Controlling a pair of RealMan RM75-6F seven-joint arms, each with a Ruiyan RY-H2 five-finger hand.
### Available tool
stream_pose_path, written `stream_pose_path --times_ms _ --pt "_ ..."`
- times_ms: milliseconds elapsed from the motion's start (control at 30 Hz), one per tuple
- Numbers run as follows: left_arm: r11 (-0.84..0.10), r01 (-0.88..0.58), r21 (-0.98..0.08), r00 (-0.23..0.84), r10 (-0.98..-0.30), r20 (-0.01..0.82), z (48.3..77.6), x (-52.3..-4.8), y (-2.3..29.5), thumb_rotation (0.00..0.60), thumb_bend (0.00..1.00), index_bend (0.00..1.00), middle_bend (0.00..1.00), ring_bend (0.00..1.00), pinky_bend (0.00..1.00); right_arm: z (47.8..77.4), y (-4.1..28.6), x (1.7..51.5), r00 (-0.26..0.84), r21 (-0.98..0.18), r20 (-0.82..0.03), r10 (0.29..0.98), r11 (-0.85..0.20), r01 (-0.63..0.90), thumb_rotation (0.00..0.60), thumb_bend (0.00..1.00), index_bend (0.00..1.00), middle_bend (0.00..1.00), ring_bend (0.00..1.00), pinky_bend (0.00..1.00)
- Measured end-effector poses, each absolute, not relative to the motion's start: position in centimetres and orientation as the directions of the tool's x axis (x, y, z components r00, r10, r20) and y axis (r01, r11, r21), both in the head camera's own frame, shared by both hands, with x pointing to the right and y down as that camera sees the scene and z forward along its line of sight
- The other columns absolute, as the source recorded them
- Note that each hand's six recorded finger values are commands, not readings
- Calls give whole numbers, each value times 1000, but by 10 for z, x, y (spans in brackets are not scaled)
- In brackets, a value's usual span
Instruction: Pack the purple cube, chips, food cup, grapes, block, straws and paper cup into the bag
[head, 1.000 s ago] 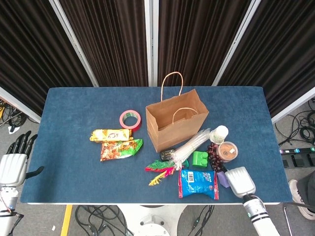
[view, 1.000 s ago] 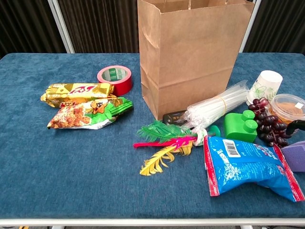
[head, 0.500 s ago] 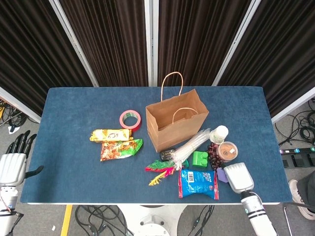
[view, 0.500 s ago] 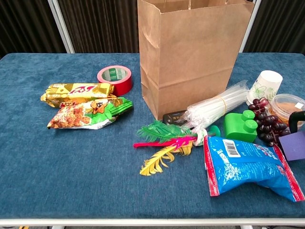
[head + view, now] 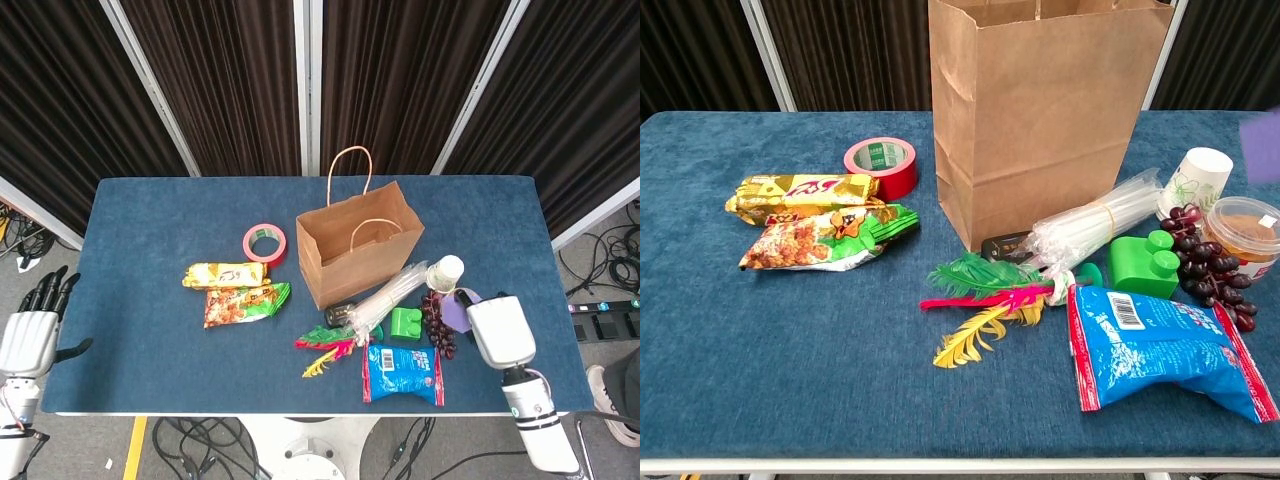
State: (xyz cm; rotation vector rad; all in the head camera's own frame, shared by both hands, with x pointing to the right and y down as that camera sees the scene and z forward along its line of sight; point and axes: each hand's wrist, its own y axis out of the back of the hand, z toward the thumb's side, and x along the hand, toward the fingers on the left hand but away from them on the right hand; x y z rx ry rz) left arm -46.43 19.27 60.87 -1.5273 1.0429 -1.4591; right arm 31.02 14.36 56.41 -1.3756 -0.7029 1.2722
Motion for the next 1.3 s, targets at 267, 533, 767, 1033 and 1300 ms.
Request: stream_pose_path --times_ms 267,533,767,1033,1300 --pt "-374 -42 -926 10 -927 374 606 -465 193 600 72 114 88 35 196 491 72 260 321 -971 -94 942 -16 -238 600 105 637 943 880 773" --pt "-382 -38 -923 9 -924 382 607 -466 192 600 73 113 88 35 196 451 12 213 323 -977 11 946 78 -197 600 104 640 943 881 773" --pt "-388 -19 -922 15 -922 387 608 -465 188 600 73 114 88 35 196 452 -23 179 301 -976 -6 954 60 -209 600 105 642 944 880 773" --pt "-403 -24 -915 5 -915 403 611 -469 193 600 73 114 87 35 196 495 -39 152 275 -958 -113 955 -31 -284 600 104 642 944 881 773" --pt "-405 -29 -914 5 -914 405 612 -472 192 600 73 114 87 35 196 537 -33 143 258 -938 -216 942 -127 -322 600 105 643 944 881 773"
